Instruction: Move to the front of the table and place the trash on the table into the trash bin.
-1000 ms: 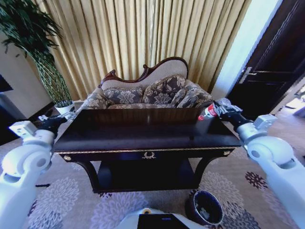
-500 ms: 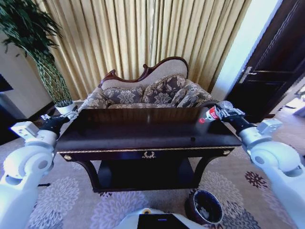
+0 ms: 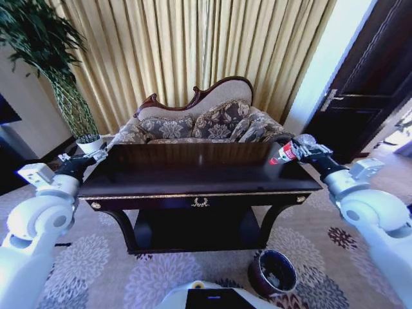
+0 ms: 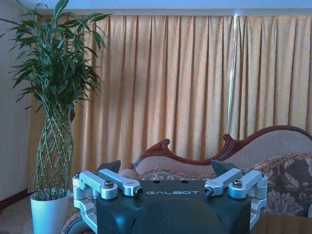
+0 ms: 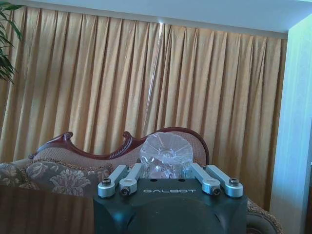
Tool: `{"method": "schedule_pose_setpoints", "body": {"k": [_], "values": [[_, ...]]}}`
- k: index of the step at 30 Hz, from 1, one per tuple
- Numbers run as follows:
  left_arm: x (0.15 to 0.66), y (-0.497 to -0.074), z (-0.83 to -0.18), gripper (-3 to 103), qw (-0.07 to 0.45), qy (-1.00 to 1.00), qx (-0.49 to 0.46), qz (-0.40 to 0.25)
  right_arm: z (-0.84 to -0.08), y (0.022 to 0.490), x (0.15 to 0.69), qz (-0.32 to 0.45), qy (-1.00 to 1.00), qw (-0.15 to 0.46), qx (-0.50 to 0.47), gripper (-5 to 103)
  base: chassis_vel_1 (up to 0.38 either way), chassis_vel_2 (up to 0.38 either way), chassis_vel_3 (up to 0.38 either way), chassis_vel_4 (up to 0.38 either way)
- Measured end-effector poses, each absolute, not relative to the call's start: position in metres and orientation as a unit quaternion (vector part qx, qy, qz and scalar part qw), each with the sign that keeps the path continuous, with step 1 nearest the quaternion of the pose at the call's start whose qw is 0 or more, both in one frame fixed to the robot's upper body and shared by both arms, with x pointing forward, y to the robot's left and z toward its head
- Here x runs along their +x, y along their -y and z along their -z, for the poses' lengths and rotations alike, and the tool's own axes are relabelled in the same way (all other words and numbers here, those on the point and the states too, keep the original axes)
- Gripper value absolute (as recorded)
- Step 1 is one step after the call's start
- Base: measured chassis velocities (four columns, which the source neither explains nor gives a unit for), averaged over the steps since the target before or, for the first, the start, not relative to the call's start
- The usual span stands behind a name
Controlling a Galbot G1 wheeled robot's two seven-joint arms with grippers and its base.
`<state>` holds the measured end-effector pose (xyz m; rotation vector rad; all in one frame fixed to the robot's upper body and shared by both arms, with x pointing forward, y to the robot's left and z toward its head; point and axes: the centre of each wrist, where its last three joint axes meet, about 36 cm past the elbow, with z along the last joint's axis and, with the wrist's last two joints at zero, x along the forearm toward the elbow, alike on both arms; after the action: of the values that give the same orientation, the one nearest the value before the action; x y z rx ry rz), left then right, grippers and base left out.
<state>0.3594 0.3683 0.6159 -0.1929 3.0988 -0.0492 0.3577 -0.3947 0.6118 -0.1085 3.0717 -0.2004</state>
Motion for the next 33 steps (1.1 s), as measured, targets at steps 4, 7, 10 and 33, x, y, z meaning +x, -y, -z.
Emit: {"method": "schedule_pose_setpoints", "body": {"k": [4,7,10,33], "values": [[0.3603,-0.3673,-0.6148,100,0.017,-0.998,-0.06,0.017,-0.6123,0.3947,0.3578,0.066,-0.997,0.032,-0.036,28,0.108,-0.106,-0.096,0.111],[0.3607,-0.3666,-0.6144,100,0.017,-0.998,-0.059,0.017,-0.6131,0.3948,0.3582,0.065,-0.997,0.034,-0.036,28,0.109,-0.104,-0.104,0.102],[0.3608,-0.3663,-0.6142,100,0.017,-0.998,-0.059,0.018,-0.6132,0.3949,0.3583,0.064,-0.997,0.034,-0.037,28,0.086,-0.117,-0.099,0.084],[0.3598,-0.3584,-0.6121,100,0.017,-0.999,-0.049,0.013,-0.6074,0.4003,0.3562,0.053,-0.998,0.035,-0.029,28,0.108,-0.111,-0.106,0.11]]}}
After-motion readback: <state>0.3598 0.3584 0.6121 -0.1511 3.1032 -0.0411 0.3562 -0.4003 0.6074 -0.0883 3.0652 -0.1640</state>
